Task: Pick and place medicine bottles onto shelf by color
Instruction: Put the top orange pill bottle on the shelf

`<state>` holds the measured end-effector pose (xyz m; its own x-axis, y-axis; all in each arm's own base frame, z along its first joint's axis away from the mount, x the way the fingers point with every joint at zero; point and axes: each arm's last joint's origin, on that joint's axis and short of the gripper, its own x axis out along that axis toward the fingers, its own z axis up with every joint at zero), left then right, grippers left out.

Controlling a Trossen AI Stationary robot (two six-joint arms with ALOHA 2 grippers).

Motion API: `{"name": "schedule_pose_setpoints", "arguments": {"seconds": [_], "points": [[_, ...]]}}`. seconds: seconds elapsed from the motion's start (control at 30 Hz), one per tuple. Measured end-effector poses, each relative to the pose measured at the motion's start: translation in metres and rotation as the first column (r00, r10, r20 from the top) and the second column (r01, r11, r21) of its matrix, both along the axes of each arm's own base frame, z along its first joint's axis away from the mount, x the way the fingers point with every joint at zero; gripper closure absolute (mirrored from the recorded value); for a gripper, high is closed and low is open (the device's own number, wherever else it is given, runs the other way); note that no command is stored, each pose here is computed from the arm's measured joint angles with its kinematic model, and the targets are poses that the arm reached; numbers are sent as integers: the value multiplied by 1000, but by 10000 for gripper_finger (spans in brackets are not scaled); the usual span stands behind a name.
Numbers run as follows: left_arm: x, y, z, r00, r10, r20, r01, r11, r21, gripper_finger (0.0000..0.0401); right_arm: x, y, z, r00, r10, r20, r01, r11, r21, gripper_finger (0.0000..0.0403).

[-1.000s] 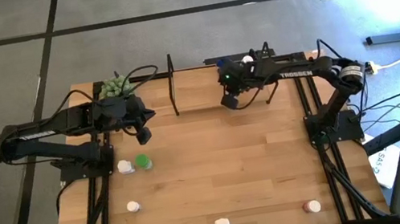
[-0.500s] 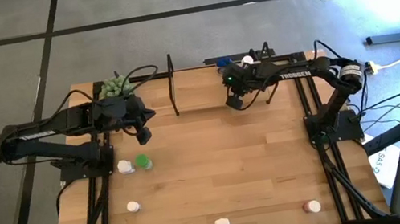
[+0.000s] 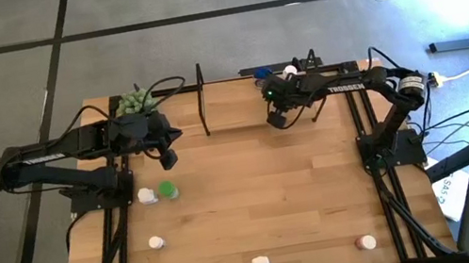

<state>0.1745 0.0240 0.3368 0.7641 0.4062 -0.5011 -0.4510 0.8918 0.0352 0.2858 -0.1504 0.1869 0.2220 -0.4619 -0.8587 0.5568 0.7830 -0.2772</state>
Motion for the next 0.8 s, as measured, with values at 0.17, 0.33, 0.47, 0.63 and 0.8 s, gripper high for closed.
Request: {"name": "schedule_pose_setpoints", "arguments": {"seconds": [0.17, 0.33, 0.47, 0.63, 0.8], "points": [[0, 0, 0, 1000, 0, 0, 0, 1000, 0, 374, 7, -2, 3, 996, 15, 84, -13, 1000, -14, 402], [0, 0, 0, 1000, 0, 0, 0, 1000, 0, 374, 5, -3, 3, 997, -20, 72, 23, 999, -38, 402], [0, 0, 0, 1000, 0, 0, 0, 1000, 0, 374, 4, -3, 3, 998, -31, 54, 33, 999, -38, 402], [0, 0, 0, 1000, 0, 0, 0, 1000, 0, 374, 0, -1, 1, 999, -44, 8, 44, 998, -36, 402], [0, 0, 0, 1000, 0, 0, 0, 1000, 0, 374, -1, -2, 0, 998, -57, -14, 56, 997, -49, 402]]}}
